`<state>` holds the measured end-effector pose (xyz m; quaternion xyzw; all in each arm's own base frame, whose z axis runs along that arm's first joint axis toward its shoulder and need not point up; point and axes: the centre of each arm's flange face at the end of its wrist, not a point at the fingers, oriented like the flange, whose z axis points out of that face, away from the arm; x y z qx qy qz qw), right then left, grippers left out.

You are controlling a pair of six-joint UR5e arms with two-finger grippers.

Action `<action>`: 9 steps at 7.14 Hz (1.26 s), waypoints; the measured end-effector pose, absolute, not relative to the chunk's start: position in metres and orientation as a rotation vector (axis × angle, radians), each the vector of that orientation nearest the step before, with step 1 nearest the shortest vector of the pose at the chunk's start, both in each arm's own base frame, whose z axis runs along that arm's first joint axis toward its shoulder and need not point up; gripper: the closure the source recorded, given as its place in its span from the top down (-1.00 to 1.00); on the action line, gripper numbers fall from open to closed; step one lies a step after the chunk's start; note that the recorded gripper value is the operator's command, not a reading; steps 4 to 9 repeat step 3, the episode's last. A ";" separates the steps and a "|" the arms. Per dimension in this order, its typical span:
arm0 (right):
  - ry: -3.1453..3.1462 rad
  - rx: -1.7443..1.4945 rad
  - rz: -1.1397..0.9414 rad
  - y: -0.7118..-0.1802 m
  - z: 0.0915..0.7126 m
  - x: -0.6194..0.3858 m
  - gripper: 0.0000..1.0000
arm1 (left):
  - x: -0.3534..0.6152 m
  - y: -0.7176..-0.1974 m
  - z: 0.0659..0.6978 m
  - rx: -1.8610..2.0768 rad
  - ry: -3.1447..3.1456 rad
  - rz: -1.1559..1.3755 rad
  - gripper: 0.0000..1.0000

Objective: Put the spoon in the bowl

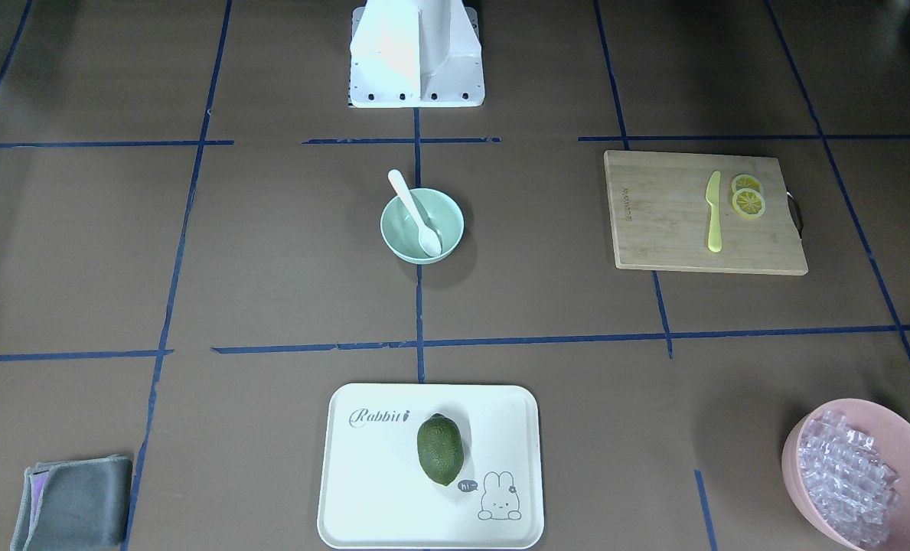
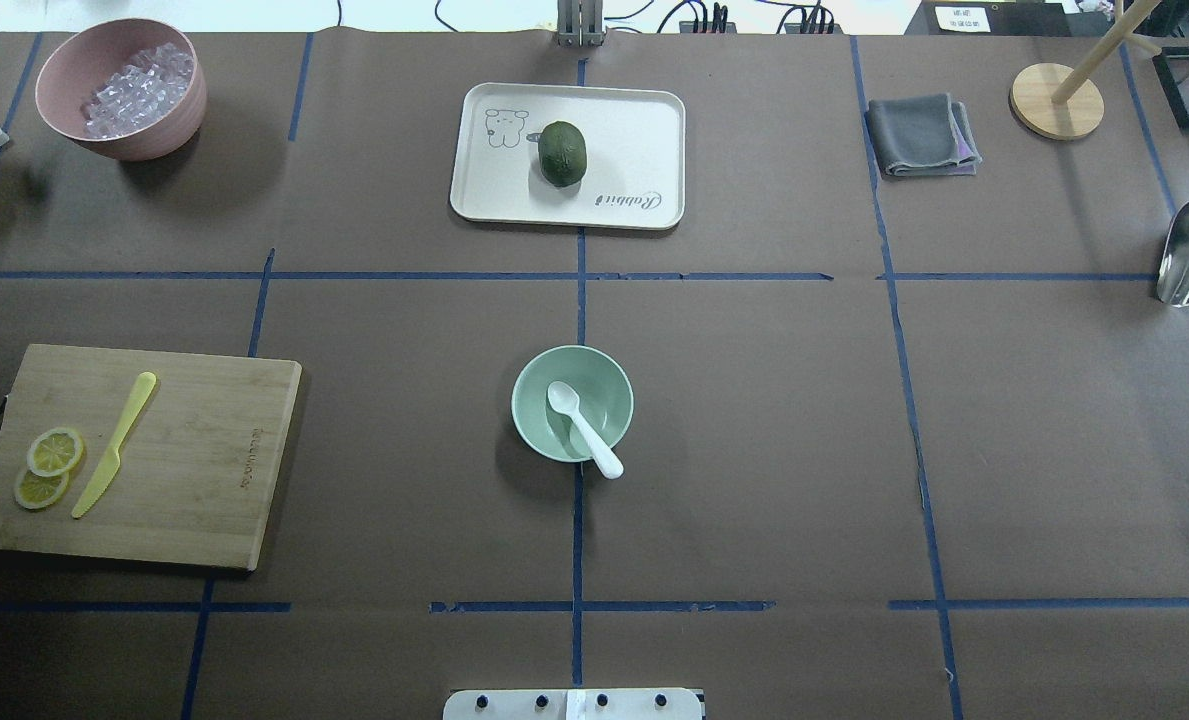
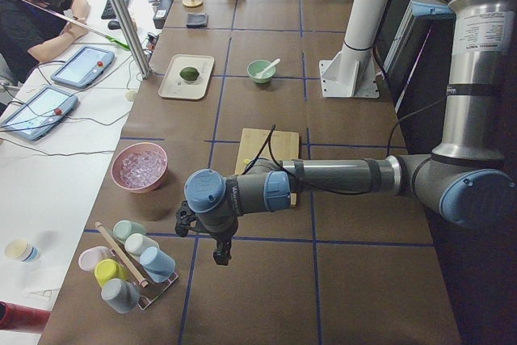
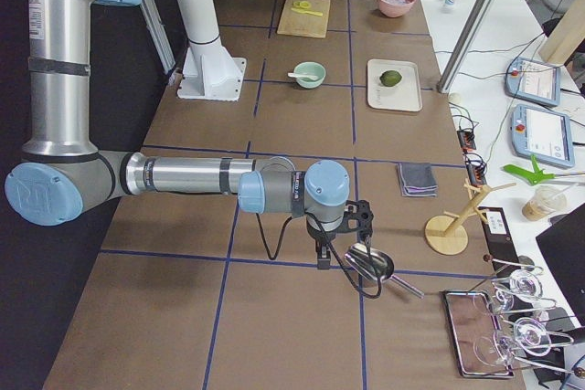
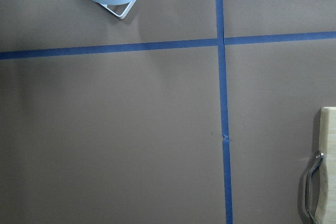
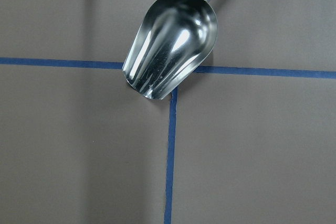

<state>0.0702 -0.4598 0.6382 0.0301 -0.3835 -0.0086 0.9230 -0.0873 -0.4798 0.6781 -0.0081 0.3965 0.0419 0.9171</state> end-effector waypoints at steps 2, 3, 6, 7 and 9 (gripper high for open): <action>-0.787 0.061 -0.017 -0.459 0.639 0.070 1.00 | -0.087 -0.481 0.677 -0.015 0.815 0.087 1.00; -0.787 0.061 -0.017 -0.459 0.639 0.070 1.00 | -0.088 -0.481 0.677 -0.014 0.815 0.087 1.00; -0.787 0.061 -0.017 -0.459 0.639 0.070 1.00 | -0.088 -0.481 0.677 -0.014 0.815 0.087 1.00; -0.787 0.061 -0.017 -0.459 0.639 0.070 1.00 | -0.088 -0.481 0.677 -0.014 0.815 0.087 1.00; -0.787 0.061 -0.017 -0.459 0.639 0.070 1.00 | -0.088 -0.481 0.677 -0.014 0.815 0.087 1.00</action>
